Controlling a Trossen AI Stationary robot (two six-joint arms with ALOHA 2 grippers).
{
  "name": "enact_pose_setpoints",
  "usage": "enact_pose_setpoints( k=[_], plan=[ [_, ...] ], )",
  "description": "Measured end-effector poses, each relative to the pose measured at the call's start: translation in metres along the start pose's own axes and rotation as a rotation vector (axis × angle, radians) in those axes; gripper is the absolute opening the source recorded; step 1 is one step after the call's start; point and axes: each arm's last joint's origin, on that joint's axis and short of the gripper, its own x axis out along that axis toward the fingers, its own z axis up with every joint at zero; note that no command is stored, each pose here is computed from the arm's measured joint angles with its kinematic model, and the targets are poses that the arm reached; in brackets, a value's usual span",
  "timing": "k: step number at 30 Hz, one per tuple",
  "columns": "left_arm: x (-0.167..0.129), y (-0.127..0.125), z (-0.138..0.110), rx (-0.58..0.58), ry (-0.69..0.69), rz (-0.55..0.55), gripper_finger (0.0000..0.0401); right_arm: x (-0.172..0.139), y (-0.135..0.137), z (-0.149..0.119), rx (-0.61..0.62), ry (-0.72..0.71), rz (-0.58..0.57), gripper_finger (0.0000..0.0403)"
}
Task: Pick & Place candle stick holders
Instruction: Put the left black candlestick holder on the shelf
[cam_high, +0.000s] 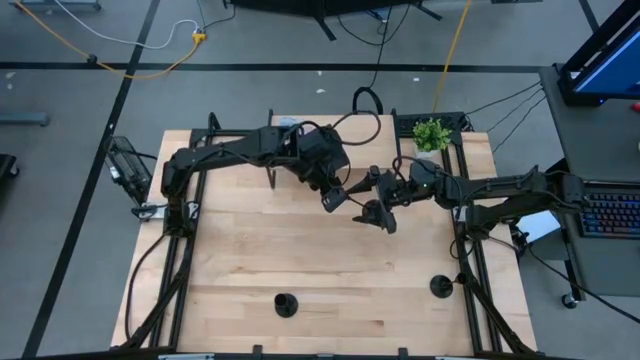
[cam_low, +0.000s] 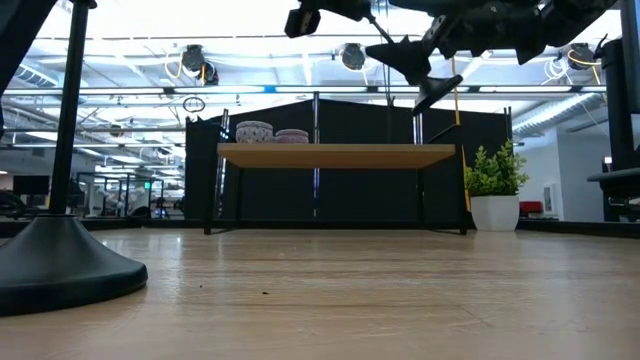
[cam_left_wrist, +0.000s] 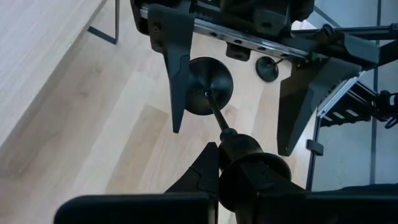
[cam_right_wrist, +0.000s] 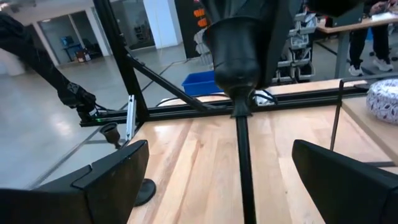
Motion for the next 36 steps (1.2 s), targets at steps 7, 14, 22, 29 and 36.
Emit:
enact_pose_setpoints(
  k=[7, 14, 22, 29, 36],
  plan=[
    [0.001, -0.003, -0.005, -0.002, 0.038, -0.011, 0.0014, 0.000, 0.000, 0.000, 0.032, 0.001, -0.001, 0.0389],
    [0.003, -0.009, -0.007, -0.016, 0.042, -0.023, 0.0014, 0.000, 0.000, 0.000, 0.106, 0.000, -0.007, 0.0389],
    [0.004, -0.013, -0.006, -0.027, 0.018, -0.041, 0.0014, 0.000, -0.002, -0.002, 0.139, 0.004, -0.062, 0.0349],
    [0.015, -0.009, -0.007, -0.063, 0.057, -0.030, 0.0014, 0.002, 0.004, -0.002, 0.129, 0.005, -0.056, 0.0294],
    [0.035, -0.006, -0.008, -0.073, 0.114, -0.065, 0.0014, 0.002, 0.003, -0.013, 0.161, 0.105, -0.075, 0.0261]
  ],
)
